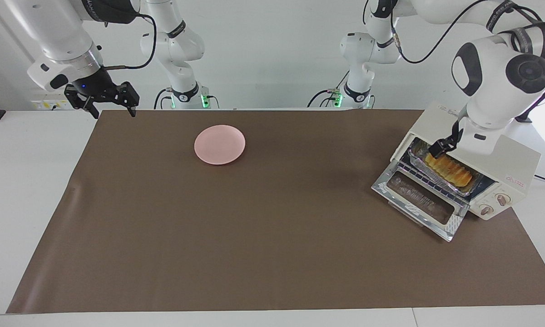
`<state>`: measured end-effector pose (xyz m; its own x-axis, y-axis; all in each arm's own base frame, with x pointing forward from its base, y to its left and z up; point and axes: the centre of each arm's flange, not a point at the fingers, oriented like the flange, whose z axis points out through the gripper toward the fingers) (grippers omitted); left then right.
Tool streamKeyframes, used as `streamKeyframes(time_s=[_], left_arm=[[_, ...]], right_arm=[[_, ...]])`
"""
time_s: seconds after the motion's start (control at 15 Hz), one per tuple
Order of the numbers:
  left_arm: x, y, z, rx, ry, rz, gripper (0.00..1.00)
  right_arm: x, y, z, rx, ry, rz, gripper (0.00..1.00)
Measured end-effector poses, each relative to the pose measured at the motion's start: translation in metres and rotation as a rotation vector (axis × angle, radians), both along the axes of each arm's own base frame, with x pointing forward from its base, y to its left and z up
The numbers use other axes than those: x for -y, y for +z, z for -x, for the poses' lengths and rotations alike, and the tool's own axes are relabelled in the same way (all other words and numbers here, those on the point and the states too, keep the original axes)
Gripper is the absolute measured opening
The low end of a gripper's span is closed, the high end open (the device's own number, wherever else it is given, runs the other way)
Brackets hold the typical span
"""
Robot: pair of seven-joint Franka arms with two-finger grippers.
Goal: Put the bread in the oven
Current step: 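Release the tray and withdraw the left gripper from the oven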
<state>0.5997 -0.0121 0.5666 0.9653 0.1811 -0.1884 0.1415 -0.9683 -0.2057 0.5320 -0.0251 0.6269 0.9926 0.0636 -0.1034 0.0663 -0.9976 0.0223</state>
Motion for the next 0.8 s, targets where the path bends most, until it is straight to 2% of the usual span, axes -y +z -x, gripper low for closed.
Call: streamKeyframes(time_s=[0.13, 0.27, 0.47, 0.6, 0.66, 0.8], left_arm=[[-0.001, 0.021, 0.023, -0.046, -0.053, 0.065, 1.0], [-0.004, 0.034, 0.037, -0.056, -0.085, 0.093, 1.0], [-0.011, 0.051, 0.054, -0.042, -0.108, 0.117, 1.0], [-0.016, 0.064, 0.073, -0.022, -0.118, 0.138, 1.0], [-0.017, 0.067, 0.076, -0.005, -0.122, 0.142, 1.0], [-0.013, 0.062, 0.075, -0.005, -0.13, 0.143, 1.0]], right_arm=[[0.0, 0.0, 0.0, 0.0, 0.0, 0.0, 1.0], [0.0, 0.0, 0.0, 0.0, 0.0, 0.0, 1.0], [0.0, 0.0, 0.0, 0.0, 0.0, 0.0, 1.0], [0.0, 0.0, 0.0, 0.0, 0.0, 0.0, 1.0], [0.0, 0.0, 0.0, 0.0, 0.0, 0.0, 1.0], [0.0, 0.0, 0.0, 0.0, 0.0, 0.0, 1.0]])
